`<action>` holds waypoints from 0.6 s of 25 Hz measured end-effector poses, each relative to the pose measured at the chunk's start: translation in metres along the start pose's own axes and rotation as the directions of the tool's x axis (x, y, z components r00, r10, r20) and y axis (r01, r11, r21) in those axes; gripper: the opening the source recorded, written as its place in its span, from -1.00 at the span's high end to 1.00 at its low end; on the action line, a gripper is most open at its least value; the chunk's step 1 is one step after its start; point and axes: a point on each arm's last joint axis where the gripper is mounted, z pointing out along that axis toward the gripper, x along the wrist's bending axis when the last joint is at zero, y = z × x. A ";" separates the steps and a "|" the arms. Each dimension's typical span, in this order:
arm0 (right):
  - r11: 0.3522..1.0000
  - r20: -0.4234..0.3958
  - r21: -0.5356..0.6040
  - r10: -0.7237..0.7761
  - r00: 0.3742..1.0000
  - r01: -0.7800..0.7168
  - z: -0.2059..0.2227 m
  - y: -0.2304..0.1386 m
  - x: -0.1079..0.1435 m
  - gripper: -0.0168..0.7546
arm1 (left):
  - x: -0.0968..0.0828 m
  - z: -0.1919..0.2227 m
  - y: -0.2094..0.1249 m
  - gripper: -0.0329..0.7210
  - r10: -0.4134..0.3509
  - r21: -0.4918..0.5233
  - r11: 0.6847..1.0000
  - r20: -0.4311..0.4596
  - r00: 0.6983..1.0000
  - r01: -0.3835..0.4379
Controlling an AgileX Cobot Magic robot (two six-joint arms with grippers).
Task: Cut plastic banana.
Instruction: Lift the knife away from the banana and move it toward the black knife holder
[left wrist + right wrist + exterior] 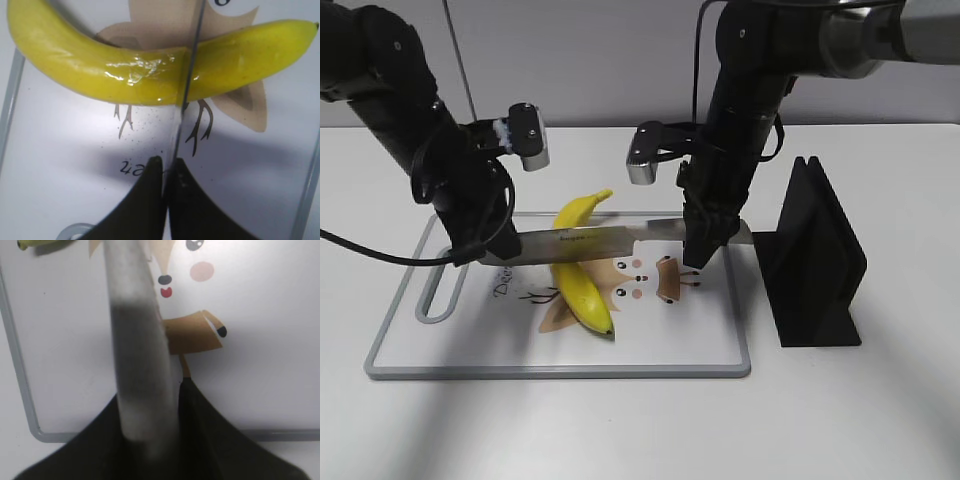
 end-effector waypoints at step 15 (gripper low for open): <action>0.999 0.040 -0.048 -0.023 0.999 0.025 -0.044 0.009 0.012 0.38 | -0.013 -0.048 0.010 0.90 0.042 -0.045 0.998 -0.109 0.993 -0.047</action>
